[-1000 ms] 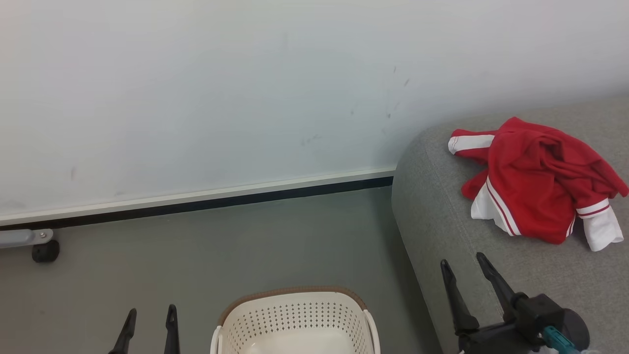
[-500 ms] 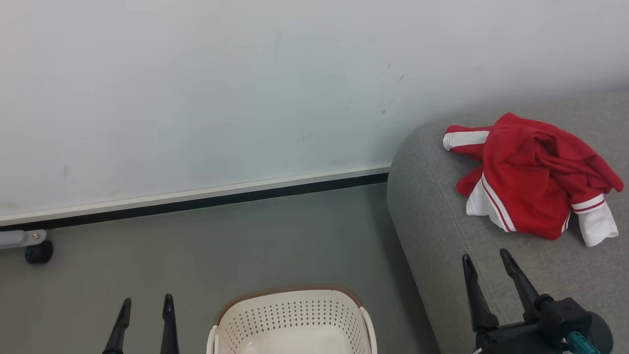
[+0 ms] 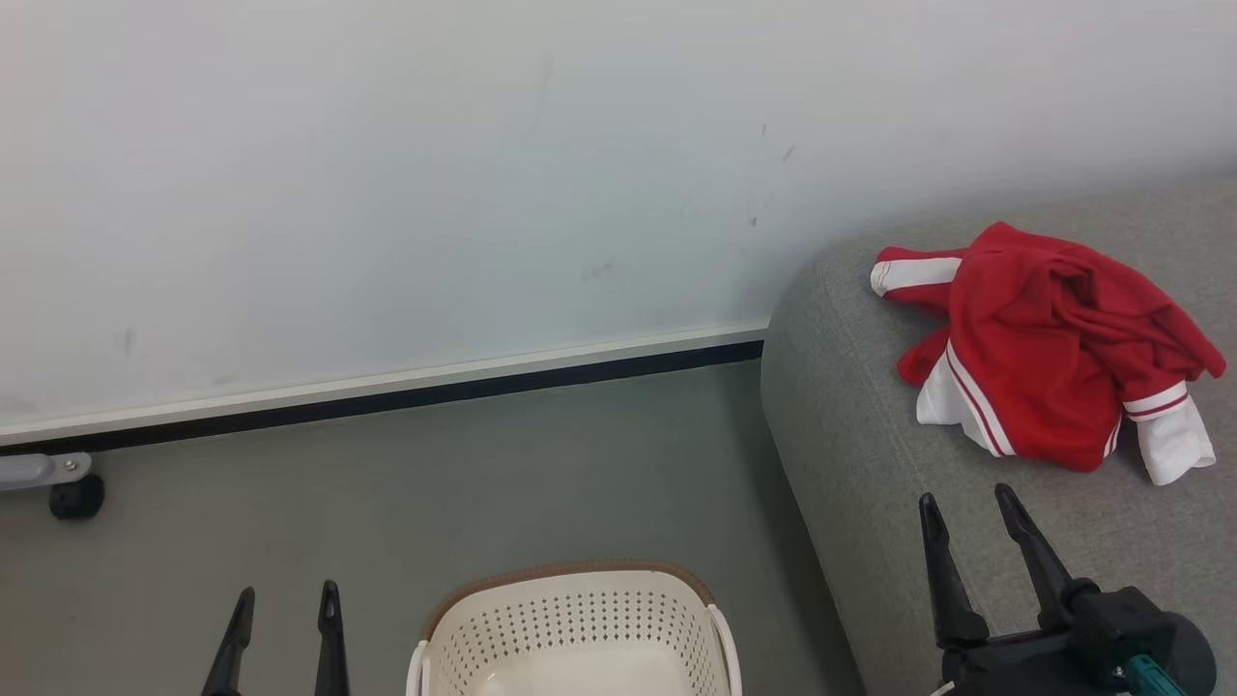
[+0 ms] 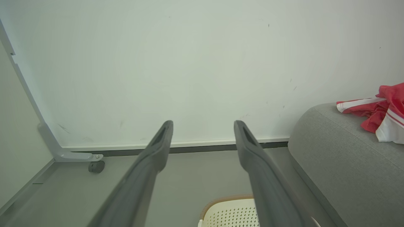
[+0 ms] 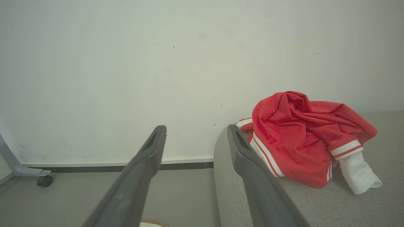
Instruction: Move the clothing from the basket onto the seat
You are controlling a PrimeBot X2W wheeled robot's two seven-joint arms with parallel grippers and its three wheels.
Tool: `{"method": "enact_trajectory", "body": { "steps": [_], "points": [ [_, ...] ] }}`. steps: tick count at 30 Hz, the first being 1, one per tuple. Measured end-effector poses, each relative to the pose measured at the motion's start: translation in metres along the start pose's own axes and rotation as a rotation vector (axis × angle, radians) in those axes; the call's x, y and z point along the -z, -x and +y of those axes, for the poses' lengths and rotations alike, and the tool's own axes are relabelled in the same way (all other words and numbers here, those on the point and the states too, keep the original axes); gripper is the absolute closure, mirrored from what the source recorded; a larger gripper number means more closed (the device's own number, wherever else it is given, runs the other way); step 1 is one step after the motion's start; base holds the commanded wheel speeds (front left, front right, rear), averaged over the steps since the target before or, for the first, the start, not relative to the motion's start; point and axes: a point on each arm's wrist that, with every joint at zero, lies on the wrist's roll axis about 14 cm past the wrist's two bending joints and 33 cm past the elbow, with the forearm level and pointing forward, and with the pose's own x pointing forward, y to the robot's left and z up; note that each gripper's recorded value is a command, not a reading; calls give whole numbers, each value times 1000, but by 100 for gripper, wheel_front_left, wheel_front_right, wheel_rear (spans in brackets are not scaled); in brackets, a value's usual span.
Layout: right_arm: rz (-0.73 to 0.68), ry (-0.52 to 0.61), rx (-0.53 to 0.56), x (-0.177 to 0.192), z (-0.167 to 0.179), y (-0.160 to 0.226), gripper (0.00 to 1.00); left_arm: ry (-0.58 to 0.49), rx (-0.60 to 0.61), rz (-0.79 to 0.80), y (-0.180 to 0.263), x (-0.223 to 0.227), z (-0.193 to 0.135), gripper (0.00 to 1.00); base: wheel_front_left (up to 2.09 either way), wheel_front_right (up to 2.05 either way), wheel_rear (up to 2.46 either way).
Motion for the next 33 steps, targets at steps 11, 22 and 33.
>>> {"method": "enact_trajectory", "body": {
  "steps": [11, 22, 33],
  "points": [
    [94, -13, 11, 29, 3, 14, 100, 4, -21, 67, 9, 21, 3, 100, 0, 0, 0],
    [152, -121, 60, 41, -6, 16, 100, 106, -60, 130, 13, 34, 10, 100, 0, 0, 0],
    [191, -282, 108, 48, -14, 10, 100, 265, -106, 166, 11, 40, 19, 100, 0, 0, 0]
  ]
}}
